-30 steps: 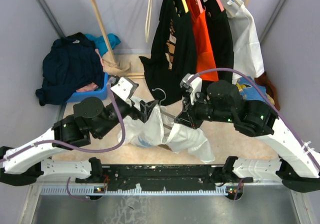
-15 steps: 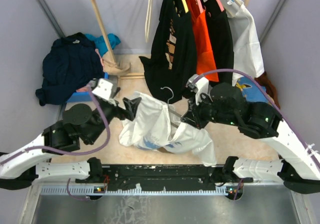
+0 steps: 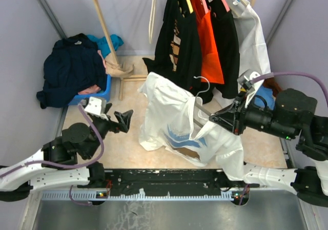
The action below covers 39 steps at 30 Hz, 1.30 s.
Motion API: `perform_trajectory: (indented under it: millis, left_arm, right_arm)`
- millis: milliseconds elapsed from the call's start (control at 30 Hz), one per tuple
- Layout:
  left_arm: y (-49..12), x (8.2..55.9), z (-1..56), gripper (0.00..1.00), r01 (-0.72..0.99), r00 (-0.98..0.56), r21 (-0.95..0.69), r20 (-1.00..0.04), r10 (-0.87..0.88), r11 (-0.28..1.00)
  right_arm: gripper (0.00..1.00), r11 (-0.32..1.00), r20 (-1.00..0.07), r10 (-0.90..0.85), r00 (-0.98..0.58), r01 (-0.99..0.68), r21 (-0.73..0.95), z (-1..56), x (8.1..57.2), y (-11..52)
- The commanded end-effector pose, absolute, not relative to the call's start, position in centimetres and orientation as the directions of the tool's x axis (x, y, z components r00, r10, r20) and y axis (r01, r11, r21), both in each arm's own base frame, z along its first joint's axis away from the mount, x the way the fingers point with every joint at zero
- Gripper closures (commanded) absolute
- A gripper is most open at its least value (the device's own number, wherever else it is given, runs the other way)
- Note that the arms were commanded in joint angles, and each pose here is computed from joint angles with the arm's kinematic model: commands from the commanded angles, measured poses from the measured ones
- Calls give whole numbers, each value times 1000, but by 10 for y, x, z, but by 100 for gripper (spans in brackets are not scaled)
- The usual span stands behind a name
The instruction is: Place the t-shirt on the hanger
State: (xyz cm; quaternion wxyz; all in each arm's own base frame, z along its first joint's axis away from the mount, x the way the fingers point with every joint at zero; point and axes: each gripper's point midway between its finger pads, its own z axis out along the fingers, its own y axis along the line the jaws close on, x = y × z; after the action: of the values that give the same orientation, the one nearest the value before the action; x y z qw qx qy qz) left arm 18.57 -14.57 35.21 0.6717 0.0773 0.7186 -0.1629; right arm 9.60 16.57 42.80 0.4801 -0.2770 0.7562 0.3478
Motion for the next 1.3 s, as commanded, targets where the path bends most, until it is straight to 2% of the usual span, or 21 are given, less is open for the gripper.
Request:
perform_trajectory:
  millis: [0,133,500,567,667,700,800,867,1267]
  left_arm:
    - [-162,175,363,6,465,-47,-172,-984,-170,868]
    - [-177,167,364,5,543,-55,-147,-989,-140,826]
    - [-182,171,356,7,528,-80,-84,-996,-49,845]
    - [-181,172,355,16,518,-83,-78,-996,-41,852]
    - [-178,176,353,40,482,-96,-67,-995,-24,874]
    - [-177,177,353,48,472,-102,-65,-995,-19,879]
    - [-174,180,356,83,446,-109,-62,-994,-14,893]
    - [-172,180,363,99,436,-109,-69,-994,-23,897]
    - [-132,185,403,100,287,-108,-145,-987,-118,947]
  right_arm:
    - [100,527,-940,-47,-339,-808,265,457,82,166]
    - [100,466,-935,-87,-343,-844,266,454,72,173]
    - [100,406,-931,-118,-345,-873,271,454,64,182]
    - [100,401,-933,-117,-342,-875,270,455,63,183]
    - [100,399,-933,-116,-340,-876,269,457,64,184]
    - [100,400,-934,-115,-339,-876,269,457,64,184]
    - [100,410,-933,-118,-341,-872,267,455,65,183]
    - [100,419,-932,-117,-343,-868,266,454,66,182]
    - [100,491,-926,-132,-355,-835,250,439,78,176]
